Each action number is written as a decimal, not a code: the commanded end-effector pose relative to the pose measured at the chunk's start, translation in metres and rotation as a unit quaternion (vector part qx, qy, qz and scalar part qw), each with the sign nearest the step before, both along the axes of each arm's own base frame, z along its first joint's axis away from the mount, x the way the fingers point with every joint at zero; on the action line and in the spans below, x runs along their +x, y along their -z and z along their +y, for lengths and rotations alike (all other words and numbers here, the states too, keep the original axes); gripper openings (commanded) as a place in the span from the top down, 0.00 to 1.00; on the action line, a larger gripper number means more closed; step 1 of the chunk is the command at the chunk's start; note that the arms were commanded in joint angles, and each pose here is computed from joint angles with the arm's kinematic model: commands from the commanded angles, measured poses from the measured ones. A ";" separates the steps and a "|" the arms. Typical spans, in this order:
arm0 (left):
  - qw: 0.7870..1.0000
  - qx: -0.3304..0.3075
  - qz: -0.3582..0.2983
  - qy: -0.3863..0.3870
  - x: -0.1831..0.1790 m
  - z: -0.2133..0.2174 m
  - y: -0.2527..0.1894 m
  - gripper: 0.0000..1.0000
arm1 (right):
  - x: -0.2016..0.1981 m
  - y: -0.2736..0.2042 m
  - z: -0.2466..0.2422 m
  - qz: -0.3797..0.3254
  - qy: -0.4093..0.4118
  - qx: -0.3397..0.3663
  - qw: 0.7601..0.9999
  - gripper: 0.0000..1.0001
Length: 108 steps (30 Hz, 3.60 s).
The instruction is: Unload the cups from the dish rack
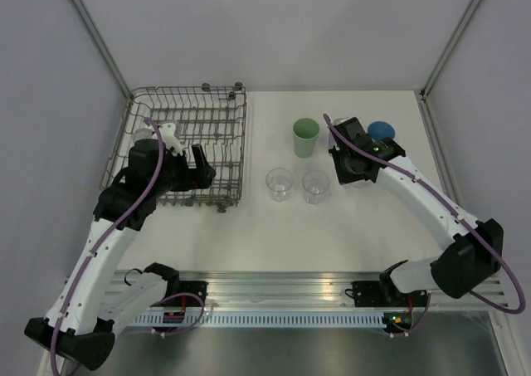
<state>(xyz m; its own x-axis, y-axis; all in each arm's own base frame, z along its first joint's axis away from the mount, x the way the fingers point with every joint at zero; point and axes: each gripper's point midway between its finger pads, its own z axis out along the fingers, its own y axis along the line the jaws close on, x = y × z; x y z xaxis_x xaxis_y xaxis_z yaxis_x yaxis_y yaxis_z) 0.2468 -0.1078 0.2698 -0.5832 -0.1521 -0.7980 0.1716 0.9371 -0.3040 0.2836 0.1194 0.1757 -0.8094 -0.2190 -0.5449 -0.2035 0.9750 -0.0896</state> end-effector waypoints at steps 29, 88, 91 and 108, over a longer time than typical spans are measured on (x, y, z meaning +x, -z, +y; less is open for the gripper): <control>0.998 0.058 0.001 -0.030 0.004 0.021 0.028 0.00 | 0.012 0.093 0.002 0.094 -0.011 -0.025 0.995 0.93; 0.883 0.038 0.125 -0.450 0.213 0.231 0.056 0.00 | -0.046 -0.124 0.100 -0.216 -0.167 0.455 0.847 0.02; 0.882 0.032 0.139 -0.449 0.225 0.237 0.073 0.01 | -0.046 -0.121 0.104 -0.205 -0.175 0.460 0.846 0.02; 0.877 0.028 0.218 -0.428 0.245 0.260 0.163 0.06 | -0.039 -0.113 0.094 -0.226 -0.148 0.445 0.854 0.02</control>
